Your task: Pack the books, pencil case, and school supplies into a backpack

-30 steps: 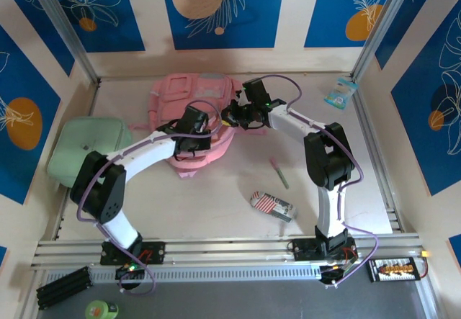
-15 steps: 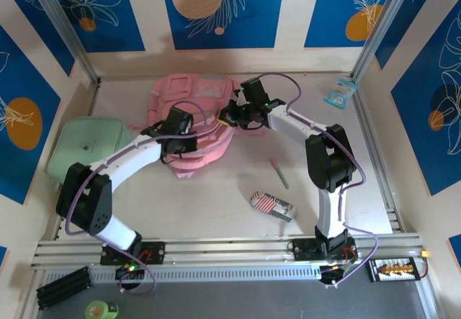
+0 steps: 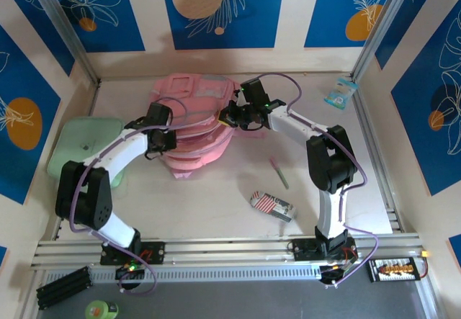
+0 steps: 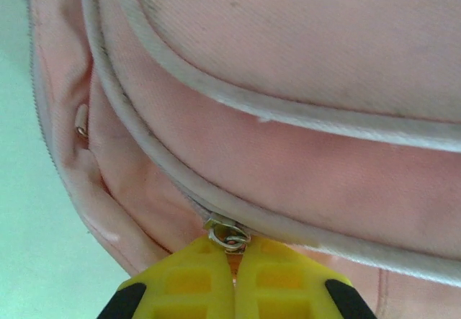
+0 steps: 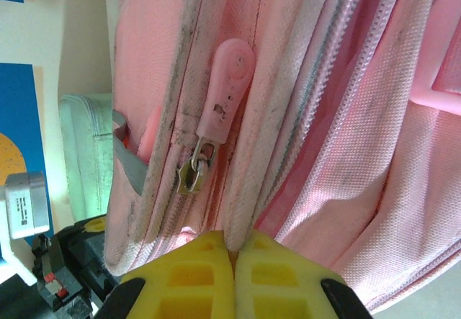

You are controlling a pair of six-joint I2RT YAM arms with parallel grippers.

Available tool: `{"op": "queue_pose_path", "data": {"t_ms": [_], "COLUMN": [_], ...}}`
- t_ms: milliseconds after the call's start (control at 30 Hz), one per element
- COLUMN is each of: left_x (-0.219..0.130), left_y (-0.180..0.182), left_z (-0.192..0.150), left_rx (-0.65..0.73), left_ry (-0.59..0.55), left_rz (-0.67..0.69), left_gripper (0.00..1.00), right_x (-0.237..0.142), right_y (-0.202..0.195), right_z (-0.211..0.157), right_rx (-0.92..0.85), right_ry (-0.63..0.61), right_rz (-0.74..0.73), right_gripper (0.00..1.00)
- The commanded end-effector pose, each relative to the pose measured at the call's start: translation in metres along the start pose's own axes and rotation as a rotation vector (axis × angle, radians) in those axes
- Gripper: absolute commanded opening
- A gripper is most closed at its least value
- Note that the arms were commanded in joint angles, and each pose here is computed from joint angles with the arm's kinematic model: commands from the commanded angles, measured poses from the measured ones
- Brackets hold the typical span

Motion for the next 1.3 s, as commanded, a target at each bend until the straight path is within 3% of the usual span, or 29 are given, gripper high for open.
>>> {"op": "queue_pose_path", "data": {"t_ms": [0,167,333,433,600,733,833,933,1000,1267], "left_x": [-0.002,0.0,0.003,0.003,-0.001,-0.004,-0.006,-0.008,-0.014,-0.033], "left_y": [0.042,0.059,0.061,0.052,0.011,-0.01,-0.026,-0.044,-0.064,-0.128], "left_z": [0.006,0.012,0.022,0.038,0.054,0.05,0.045,0.041,0.039,0.033], "left_rx": [0.006,-0.026,-0.054,-0.038,0.085,0.106,0.107,0.095,0.105,0.185], "left_ry": [0.019,0.013,-0.002,-0.056,-0.156,-0.197,-0.204,-0.21,-0.221,-0.25], "left_rz": [0.164,0.177,0.118,0.018,-0.244,-0.375,-0.442,-0.494,-0.551,-0.607], "left_gripper": [0.05,0.06,0.14,0.13,0.0,0.0,0.0,0.0,0.0,0.0], "right_x": [-0.031,-0.036,-0.038,-0.038,-0.048,-0.059,-0.064,-0.067,-0.065,-0.053], "right_y": [0.019,0.018,0.013,0.008,0.008,0.011,0.009,0.0,-0.013,-0.026], "right_z": [0.009,0.013,0.018,0.023,0.036,0.04,0.033,0.02,0.007,-0.036], "right_rx": [-0.056,-0.06,-0.054,-0.045,-0.042,-0.039,-0.023,0.045,0.12,0.326], "right_ry": [-0.073,-0.095,-0.113,-0.128,-0.142,-0.121,-0.099,-0.083,-0.073,-0.08], "right_rz": [0.041,0.038,0.026,0.02,0.066,0.155,0.177,0.164,0.14,0.087], "right_gripper": [0.02,0.02,0.02,0.02,0.02,0.06,0.16,0.41,0.51,0.59]}}
Point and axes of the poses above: each hand's point on the last joint's axis, 136 mm out from that joint toward the fingers, its own x axis out along the fingers, its own y axis along the line the jaws close on, z = x × y, the point moved 2 cm from there along -x, back along the fingers, and after that the axes turned 13 degrees about x, right-handed, at the moved point
